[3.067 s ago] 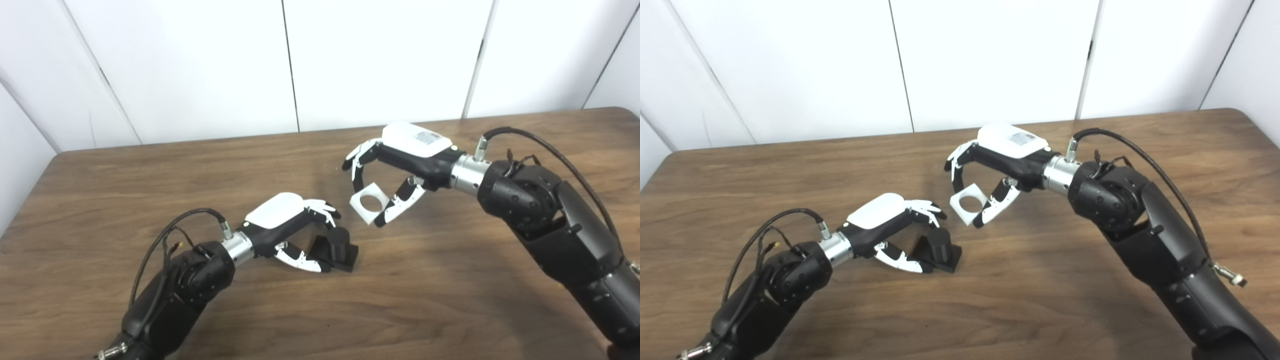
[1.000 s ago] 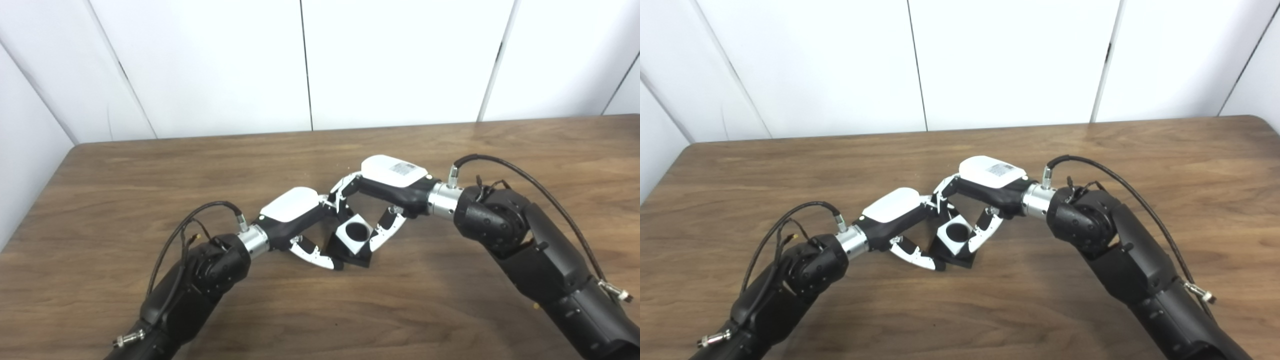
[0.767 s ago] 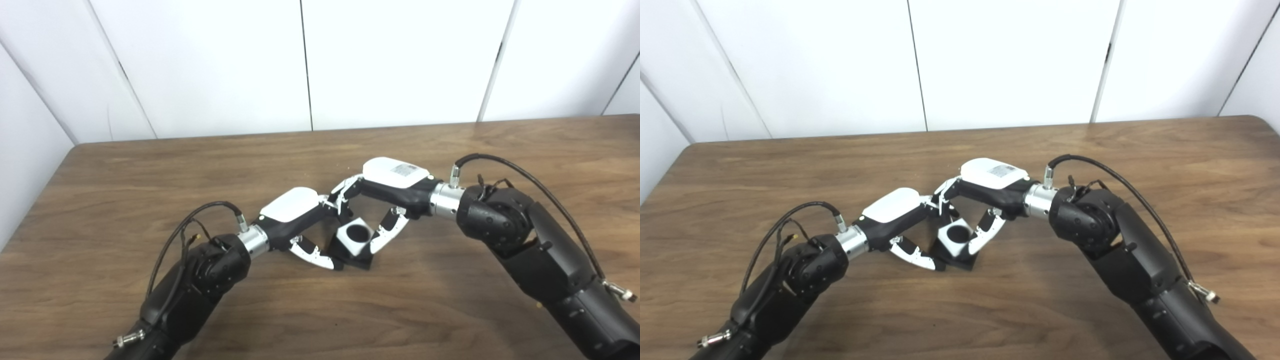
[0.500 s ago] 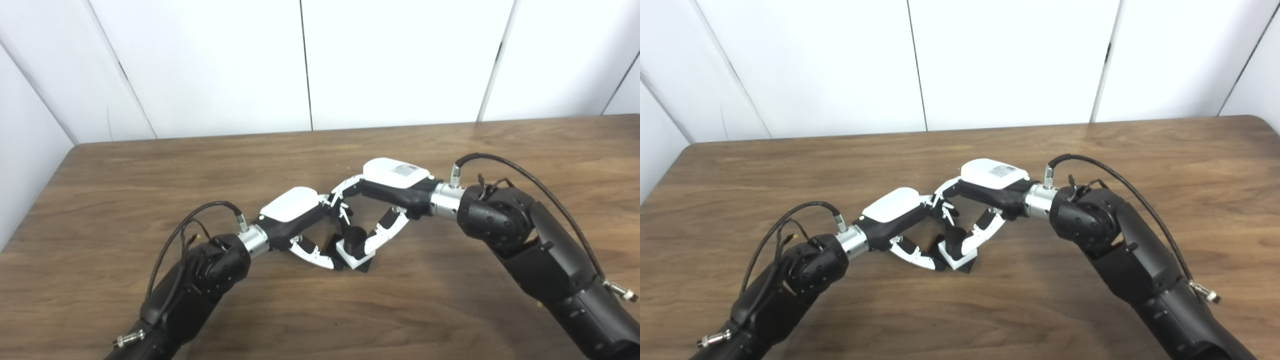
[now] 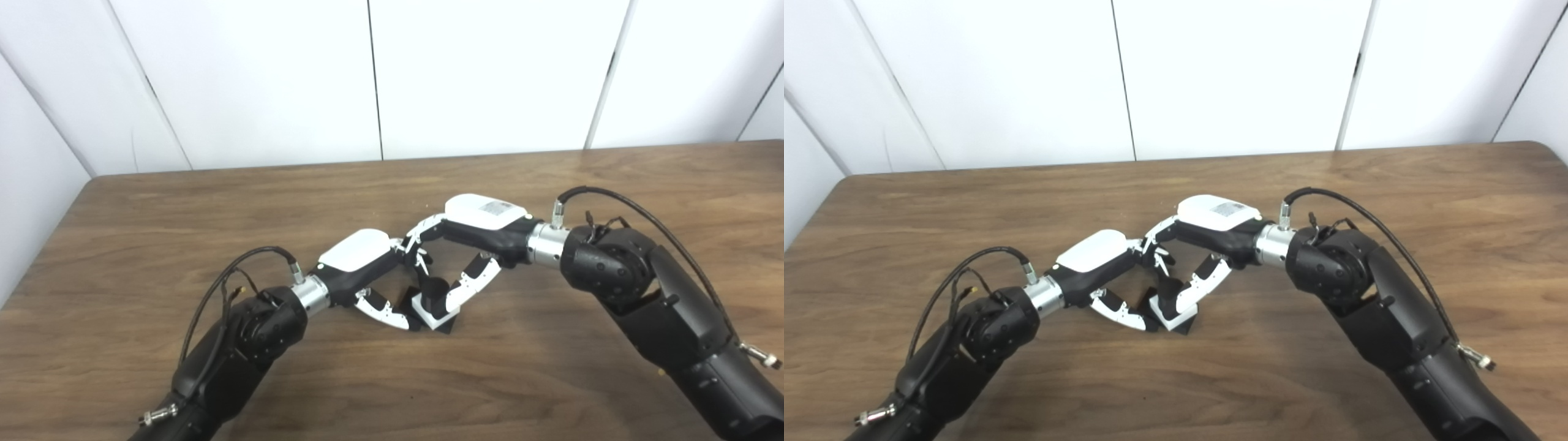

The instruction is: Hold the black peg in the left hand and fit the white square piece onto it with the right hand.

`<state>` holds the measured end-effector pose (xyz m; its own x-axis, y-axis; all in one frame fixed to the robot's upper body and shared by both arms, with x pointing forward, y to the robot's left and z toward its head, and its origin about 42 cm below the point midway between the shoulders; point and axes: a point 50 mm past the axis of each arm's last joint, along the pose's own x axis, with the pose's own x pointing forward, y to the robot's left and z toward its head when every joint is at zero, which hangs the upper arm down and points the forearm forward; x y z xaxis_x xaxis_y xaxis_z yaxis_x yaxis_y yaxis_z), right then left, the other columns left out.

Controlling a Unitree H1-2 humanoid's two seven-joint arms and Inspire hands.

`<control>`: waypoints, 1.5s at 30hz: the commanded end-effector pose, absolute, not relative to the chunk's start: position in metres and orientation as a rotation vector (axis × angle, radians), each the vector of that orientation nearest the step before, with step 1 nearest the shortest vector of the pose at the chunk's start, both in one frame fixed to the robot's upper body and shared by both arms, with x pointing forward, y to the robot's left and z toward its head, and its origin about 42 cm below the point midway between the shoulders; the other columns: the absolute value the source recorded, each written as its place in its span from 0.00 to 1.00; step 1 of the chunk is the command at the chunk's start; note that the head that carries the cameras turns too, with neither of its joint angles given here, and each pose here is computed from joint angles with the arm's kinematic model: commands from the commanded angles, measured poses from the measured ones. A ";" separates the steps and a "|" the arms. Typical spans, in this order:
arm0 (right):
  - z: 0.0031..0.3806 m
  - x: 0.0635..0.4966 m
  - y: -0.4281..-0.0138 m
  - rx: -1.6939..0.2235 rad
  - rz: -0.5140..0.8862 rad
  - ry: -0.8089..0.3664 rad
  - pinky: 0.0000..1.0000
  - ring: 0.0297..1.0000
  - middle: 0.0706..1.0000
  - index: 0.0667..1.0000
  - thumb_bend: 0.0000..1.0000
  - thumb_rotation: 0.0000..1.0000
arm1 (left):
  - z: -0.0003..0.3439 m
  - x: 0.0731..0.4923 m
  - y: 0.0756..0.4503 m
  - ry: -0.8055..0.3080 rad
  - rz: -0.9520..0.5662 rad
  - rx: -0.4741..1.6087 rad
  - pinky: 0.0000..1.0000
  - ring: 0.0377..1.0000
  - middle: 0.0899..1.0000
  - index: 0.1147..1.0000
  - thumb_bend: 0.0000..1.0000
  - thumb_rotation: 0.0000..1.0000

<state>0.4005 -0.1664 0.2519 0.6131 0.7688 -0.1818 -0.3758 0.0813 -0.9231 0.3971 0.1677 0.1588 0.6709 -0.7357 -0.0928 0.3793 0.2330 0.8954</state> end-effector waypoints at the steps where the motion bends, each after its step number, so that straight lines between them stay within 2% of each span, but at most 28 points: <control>1: 0.283 0.409 -0.170 -1.211 0.807 -0.473 0.77 0.85 0.86 0.80 0.79 0.57 | 0.145 0.393 0.170 -0.305 -0.846 1.136 0.83 0.88 0.82 0.51 0.75 0.27; 4: 0.292 0.413 -0.176 -1.190 0.762 -0.482 0.74 0.84 0.85 0.79 0.73 0.59 | 0.144 0.393 0.171 -0.303 -0.847 1.129 0.83 0.88 0.82 0.50 0.75 0.26; 10: 0.306 0.427 -0.199 -1.141 0.657 -0.453 0.68 0.82 0.84 0.79 0.69 0.62 | 0.143 0.393 0.173 -0.301 -0.846 1.129 0.83 0.88 0.82 0.50 0.74 0.26; 14: 0.303 0.436 -0.215 -1.088 0.607 -0.406 0.68 0.83 0.85 0.79 0.66 0.55 | 0.144 0.393 0.175 -0.298 -0.844 1.130 0.83 0.88 0.82 0.50 0.74 0.26; 25: 0.260 0.429 -0.241 -0.926 0.441 -0.292 0.73 0.82 0.82 0.78 0.64 0.49 | 0.141 0.390 0.180 -0.294 -0.848 1.143 0.82 0.87 0.81 0.51 0.74 0.27; 32: 0.221 0.411 -0.240 -0.707 0.352 -0.200 0.64 0.76 0.80 0.76 0.60 0.40 | 0.141 0.390 0.184 -0.290 -0.837 1.130 0.82 0.87 0.82 0.52 0.74 0.29; 34: 0.214 0.407 -0.238 -0.623 0.310 -0.178 0.62 0.74 0.79 0.75 0.60 0.39 | 0.140 0.389 0.186 -0.288 -0.822 1.118 0.82 0.87 0.82 0.54 0.74 0.29; 37: 0.201 0.400 -0.236 -0.498 0.266 -0.148 0.64 0.73 0.78 0.74 0.58 0.34 | 0.138 0.387 0.189 -0.282 -0.799 1.096 0.81 0.87 0.82 0.61 0.74 0.29; 40: 0.191 0.393 -0.234 -0.457 0.238 -0.130 0.68 0.75 0.77 0.75 0.56 0.35 | 0.134 0.382 0.194 -0.265 -0.759 1.035 0.77 0.87 0.83 0.70 0.75 0.27; 45: 0.180 0.384 -0.232 -0.395 0.196 -0.122 0.69 0.75 0.77 0.75 0.55 0.34 | 0.123 0.370 0.206 -0.228 -0.691 0.851 0.76 0.87 0.85 0.85 0.75 0.27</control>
